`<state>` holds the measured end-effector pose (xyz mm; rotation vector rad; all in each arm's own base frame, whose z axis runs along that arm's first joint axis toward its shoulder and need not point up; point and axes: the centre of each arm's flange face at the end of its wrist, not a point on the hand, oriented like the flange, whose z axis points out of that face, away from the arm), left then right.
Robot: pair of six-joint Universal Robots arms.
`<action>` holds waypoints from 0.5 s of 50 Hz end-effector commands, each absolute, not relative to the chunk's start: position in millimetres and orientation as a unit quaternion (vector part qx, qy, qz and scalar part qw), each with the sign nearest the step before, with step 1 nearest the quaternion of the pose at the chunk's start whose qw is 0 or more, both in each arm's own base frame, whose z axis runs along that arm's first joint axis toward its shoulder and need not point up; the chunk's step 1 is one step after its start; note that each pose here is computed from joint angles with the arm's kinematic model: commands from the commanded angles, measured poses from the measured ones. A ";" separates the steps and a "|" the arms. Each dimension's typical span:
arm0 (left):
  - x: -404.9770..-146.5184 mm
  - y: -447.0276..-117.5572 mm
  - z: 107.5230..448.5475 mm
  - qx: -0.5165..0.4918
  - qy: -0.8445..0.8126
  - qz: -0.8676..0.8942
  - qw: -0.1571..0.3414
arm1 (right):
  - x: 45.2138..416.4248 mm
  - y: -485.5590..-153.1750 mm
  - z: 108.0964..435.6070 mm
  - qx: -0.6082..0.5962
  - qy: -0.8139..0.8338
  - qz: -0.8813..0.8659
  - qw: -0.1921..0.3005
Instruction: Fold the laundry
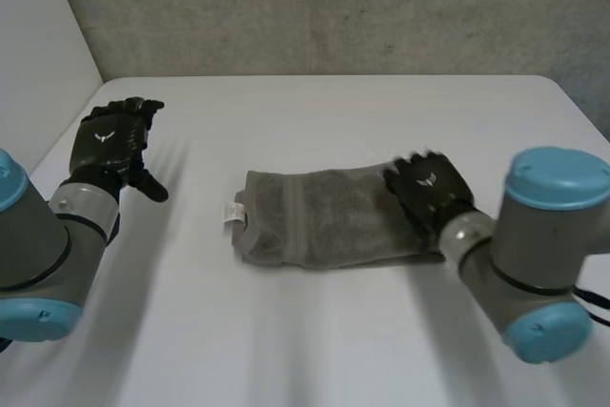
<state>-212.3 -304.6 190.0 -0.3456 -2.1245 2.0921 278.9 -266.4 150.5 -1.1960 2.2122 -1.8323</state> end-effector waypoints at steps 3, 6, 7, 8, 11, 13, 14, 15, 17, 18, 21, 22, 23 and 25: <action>-215.8 -302.3 185.6 -0.120 -0.710 0.690 0.074 | 247.5 -278.6 117.4 -0.377 0.751 -0.541 0.013; -218.4 -299.7 184.7 -0.123 -0.710 0.689 0.077 | 248.7 -286.2 125.7 -0.378 0.741 -0.556 0.000; -218.5 -299.7 184.7 -0.123 -0.710 0.689 0.077 | 252.3 -289.1 132.8 -0.384 0.729 -0.567 -0.009; -218.3 -299.1 184.4 -0.123 -0.711 0.688 0.077 | 252.3 -289.2 132.8 -0.384 0.729 -0.567 -0.009; -218.3 -298.9 185.3 -0.123 -0.709 0.690 0.077 | 255.4 -300.1 150.8 -0.390 0.704 -0.592 -0.043; -218.3 -299.0 186.0 -0.123 -0.708 0.691 0.077 | 264.4 -298.4 160.3 -0.403 0.685 -0.604 -0.055; -218.1 -299.0 186.0 -0.122 -0.708 0.691 0.076 | 283.4 -288.5 168.6 -0.428 0.658 -0.617 -0.054; -218.1 -299.0 186.0 -0.122 -0.708 0.691 0.076 | 309.2 -270.3 175.1 -0.462 0.623 -0.630 -0.045; -218.3 -299.1 186.1 -0.123 -0.708 0.691 0.077 | 332.1 -253.7 180.0 -0.492 0.588 -0.641 -0.038; -218.3 -299.1 186.1 -0.123 -0.708 0.691 0.077 | 332.3 -253.5 180.0 -0.492 0.588 -0.641 -0.038; -218.2 -299.1 186.7 -0.122 -0.707 0.692 0.076 | 370.6 -223.8 175.8 -0.551 0.520 -0.651 -0.032; -218.1 -298.9 187.1 -0.122 -0.707 0.692 0.076 | 384.4 -210.8 169.5 -0.579 0.491 -0.650 -0.036; -218.1 -298.9 187.1 -0.122 -0.707 0.692 0.076 | 397.0 -197.6 162.3 -0.604 0.463 -0.648 -0.038; -218.0 -298.5 187.7 -0.122 -0.707 0.693 0.076 | 407.8 -184.6 154.5 -0.627 0.437 -0.643 -0.038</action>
